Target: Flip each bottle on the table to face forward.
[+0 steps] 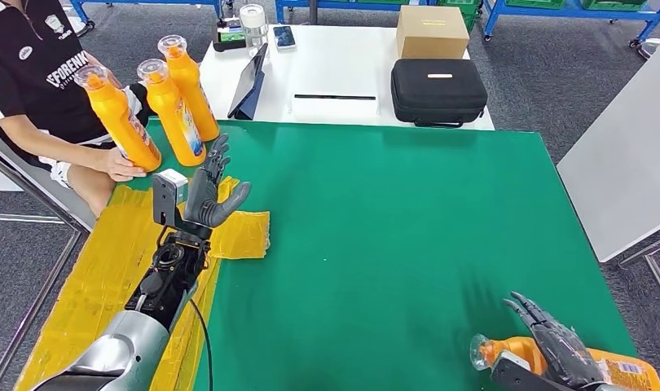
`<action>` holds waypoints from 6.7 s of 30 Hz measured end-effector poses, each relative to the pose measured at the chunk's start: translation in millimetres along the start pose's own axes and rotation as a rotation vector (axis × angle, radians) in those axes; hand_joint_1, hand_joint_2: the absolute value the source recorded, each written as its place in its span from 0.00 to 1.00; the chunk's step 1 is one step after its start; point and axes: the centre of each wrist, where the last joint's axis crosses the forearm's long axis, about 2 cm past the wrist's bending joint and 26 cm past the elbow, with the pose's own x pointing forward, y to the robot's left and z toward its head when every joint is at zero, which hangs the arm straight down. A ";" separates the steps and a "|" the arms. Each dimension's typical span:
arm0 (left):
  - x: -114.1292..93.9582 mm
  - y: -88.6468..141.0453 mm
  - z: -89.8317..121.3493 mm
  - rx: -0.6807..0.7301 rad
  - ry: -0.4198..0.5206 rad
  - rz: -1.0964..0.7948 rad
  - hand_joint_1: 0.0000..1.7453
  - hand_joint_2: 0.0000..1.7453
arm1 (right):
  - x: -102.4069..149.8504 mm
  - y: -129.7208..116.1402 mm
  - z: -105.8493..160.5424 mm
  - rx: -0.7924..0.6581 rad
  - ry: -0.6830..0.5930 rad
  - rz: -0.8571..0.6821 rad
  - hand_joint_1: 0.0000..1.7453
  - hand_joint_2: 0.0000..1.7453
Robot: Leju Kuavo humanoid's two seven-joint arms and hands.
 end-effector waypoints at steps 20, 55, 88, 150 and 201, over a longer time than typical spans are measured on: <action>0.3 0.5 -0.3 -0.002 -0.001 0.004 0.00 1.00 | 8.3 11.3 -2.8 0.096 0.011 -0.017 1.00 1.00; 0.0 -19.7 -2.5 -0.023 0.004 0.031 0.00 1.00 | 74.8 35.0 -86.1 -0.141 -0.116 0.088 1.00 1.00; -2.6 -31.5 -1.5 -0.025 0.016 0.030 0.00 1.00 | 164.2 73.3 -157.8 -0.029 -0.432 0.017 0.00 1.00; -13.3 -16.6 15.3 0.000 0.052 -0.037 0.00 1.00 | 124.0 -8.0 -99.1 -0.392 -0.336 0.122 0.00 1.00; -9.6 -23.5 12.1 -0.023 0.044 -0.014 0.00 1.00 | 86.2 44.1 -164.3 0.025 -0.243 0.217 0.10 1.00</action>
